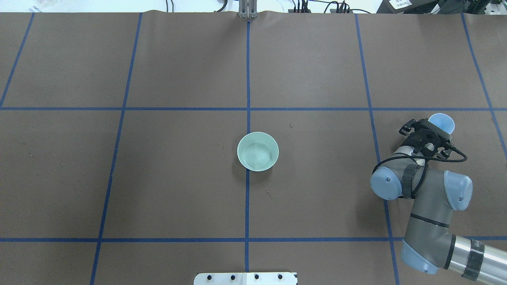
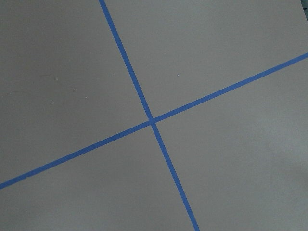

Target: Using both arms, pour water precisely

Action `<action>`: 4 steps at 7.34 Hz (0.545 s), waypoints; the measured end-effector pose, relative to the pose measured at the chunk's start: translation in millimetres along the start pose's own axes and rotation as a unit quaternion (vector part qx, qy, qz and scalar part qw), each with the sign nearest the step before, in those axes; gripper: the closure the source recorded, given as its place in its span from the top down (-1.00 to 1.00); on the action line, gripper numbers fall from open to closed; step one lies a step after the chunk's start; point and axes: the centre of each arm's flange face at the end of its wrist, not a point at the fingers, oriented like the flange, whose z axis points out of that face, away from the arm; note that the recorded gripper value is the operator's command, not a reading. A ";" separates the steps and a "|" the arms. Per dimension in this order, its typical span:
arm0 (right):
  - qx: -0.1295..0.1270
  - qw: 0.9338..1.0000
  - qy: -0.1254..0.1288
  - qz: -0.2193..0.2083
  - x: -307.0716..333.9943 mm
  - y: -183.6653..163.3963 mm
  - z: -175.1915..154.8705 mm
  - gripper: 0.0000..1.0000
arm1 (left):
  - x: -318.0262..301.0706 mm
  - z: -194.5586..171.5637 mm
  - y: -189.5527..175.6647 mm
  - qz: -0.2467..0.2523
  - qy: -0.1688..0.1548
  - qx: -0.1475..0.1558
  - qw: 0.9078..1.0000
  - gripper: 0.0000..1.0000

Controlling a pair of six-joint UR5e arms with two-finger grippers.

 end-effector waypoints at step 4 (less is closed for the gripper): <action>0.022 1.000 -0.011 0.008 -7.4 -25.0 4.3 -1.00 | -2.9 0.5 2.4 -0.006 0.000 -0.001 1.000 1.00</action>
